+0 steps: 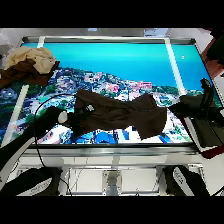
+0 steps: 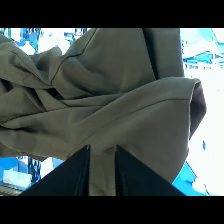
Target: Fold the shirts.
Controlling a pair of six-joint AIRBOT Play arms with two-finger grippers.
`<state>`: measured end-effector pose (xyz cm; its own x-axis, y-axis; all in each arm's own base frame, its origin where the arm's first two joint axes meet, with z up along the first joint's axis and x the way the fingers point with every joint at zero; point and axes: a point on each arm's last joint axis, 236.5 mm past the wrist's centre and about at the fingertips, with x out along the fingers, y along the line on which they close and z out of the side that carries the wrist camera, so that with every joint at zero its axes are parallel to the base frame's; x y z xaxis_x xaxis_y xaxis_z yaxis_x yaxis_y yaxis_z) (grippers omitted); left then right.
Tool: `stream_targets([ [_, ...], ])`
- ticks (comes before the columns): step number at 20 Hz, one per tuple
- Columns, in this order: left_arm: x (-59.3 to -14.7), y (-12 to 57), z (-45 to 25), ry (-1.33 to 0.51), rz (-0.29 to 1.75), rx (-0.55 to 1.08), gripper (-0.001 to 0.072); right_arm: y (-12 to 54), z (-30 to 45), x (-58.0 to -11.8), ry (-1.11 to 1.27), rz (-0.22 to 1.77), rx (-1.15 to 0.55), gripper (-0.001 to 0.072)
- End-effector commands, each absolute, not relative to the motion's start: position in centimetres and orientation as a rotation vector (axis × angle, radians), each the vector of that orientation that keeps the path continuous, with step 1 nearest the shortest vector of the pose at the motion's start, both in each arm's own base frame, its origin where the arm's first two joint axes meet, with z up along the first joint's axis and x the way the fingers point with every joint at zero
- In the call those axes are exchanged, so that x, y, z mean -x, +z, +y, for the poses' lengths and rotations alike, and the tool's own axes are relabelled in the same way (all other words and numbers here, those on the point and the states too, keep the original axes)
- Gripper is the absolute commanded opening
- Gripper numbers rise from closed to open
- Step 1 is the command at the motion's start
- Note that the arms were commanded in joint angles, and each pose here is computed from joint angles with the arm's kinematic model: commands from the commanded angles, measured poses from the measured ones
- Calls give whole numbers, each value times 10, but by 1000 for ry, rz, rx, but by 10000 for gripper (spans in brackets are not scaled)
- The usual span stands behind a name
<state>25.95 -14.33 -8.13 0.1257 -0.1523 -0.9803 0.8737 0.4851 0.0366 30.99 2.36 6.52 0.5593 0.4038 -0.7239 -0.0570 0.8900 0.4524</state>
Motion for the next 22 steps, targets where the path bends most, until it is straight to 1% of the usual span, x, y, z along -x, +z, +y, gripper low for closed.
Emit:
stream_targets([
  [1, -257, -95, -143, -876, 1253, -757, 502, 65, 24, -310, 281, 944, -407, 211],
  [4, -258, -101, -141, -884, 1259, -782, 502, 65, 24, -310, 281, 943, -408, 211],
  [6, -268, -101, -139, -866, 1223, -811, 501, 65, 24, -310, 283, 945, -408, 211],
  [7, -274, -100, -138, -856, 1202, -827, 480, 65, 24, -310, 283, 946, -409, 211],
  [8, -278, -100, -138, -850, 1186, -834, 414, 65, 24, -310, 283, 946, -409, 211],
  [9, -281, -99, -138, -845, 1172, -841, 397, 65, 24, -310, 283, 946, -408, 211],
  [15, -283, -102, -137, -838, 1175, -848, 397, 65, 24, -310, 283, 946, -408, 211],
  [22, -274, -122, -133, -836, 1259, -830, 397, 65, 24, -310, 283, 946, -408, 210],
])
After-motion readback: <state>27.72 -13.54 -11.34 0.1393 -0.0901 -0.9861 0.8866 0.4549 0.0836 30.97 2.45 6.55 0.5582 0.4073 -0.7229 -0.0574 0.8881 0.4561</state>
